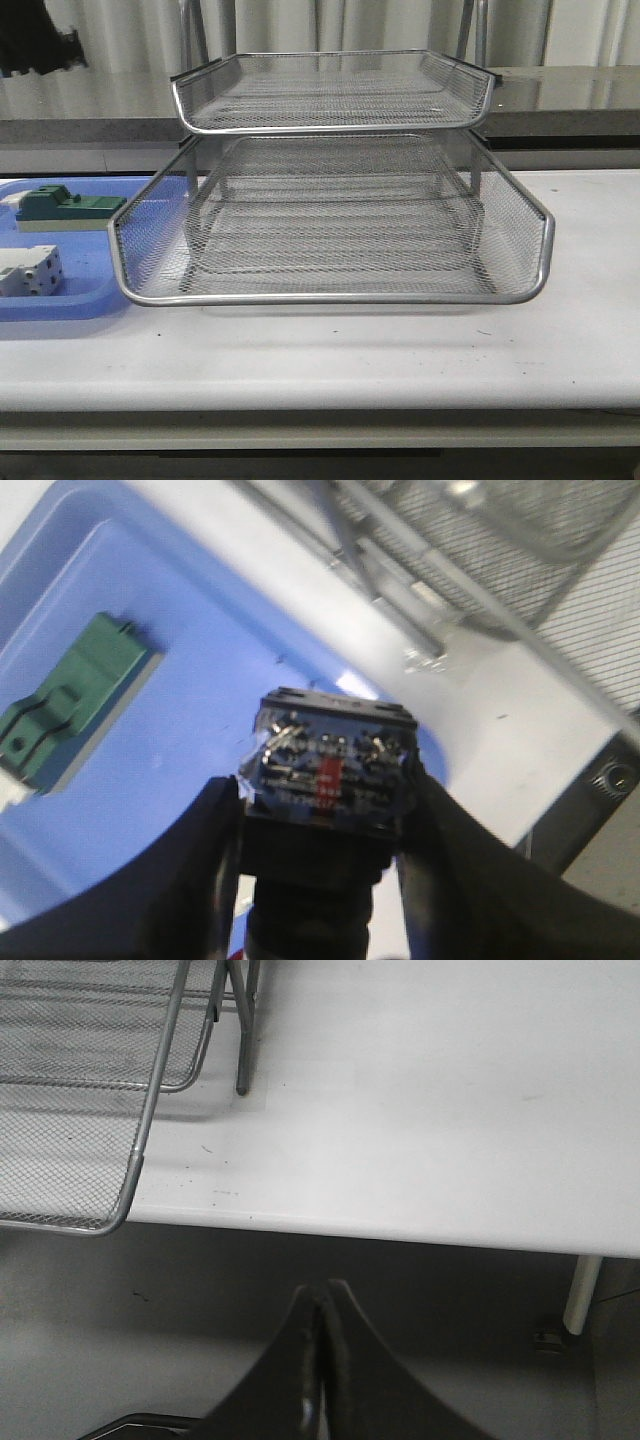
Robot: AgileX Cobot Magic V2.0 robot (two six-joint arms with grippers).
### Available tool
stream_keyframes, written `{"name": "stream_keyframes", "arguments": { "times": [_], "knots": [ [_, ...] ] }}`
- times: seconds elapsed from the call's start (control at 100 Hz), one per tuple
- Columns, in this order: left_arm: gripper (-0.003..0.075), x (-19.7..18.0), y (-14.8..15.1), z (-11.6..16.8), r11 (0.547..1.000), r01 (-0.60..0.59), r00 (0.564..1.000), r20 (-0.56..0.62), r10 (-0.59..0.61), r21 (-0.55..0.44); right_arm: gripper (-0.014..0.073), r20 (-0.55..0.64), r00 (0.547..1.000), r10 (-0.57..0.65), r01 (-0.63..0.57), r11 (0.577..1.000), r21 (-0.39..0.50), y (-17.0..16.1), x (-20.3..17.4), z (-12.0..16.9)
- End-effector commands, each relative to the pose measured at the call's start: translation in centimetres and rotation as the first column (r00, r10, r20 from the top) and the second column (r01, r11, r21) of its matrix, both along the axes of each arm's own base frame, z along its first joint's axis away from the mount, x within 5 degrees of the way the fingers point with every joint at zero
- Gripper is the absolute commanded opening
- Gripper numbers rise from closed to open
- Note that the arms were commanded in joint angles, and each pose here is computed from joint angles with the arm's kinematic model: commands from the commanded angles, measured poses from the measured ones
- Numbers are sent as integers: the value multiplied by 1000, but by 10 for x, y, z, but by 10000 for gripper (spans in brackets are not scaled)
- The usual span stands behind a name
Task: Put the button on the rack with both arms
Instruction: 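Carry the red push button with the left gripper into the extended middle tray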
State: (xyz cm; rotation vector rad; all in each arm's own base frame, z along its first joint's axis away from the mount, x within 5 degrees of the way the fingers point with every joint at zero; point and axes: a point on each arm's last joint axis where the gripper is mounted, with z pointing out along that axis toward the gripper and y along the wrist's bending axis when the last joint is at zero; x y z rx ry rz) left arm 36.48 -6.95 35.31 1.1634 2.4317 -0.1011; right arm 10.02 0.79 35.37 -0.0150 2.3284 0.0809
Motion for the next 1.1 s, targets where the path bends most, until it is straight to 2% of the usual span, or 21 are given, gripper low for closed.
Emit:
{"name": "stream_keyframes", "arguments": {
  "times": [0.0,0.1,0.25,0.5,0.64,0.79,0.91,1.09],
  "knots": [
    [-10,-32,-23,31,994,21,1000,14,-20,-112,-71,85,996,-2,2,1000,-3,-1,2,14],
    [-10,-43,-50,30,987,75,997,-6,-76,-144,-71,85,996,-2,2,1000,-3,-1,2,14],
    [-10,-60,-100,23,959,211,974,-40,-223,-189,-71,85,996,-2,2,1000,-3,-1,2,14],
    [-10,-68,-172,-18,918,353,922,-101,-375,-179,-71,85,996,-2,2,1000,-3,-1,2,14],
    [-10,-67,-200,-47,906,388,901,-139,-411,-170,-71,85,996,-2,2,1000,-3,-1,2,14],
    [0,-62,-210,-62,907,396,904,-112,-412,-141,-71,85,996,-2,2,1000,-3,-1,2,14],
    [96,-61,-211,-62,908,395,905,-110,-411,-140,-71,85,996,-2,2,1000,-3,-1,2,14],
    [393,-61,-210,-62,908,397,905,-111,-411,-133,-71,85,996,-2,2,1000,-3,-1,2,14]
  ]
}}
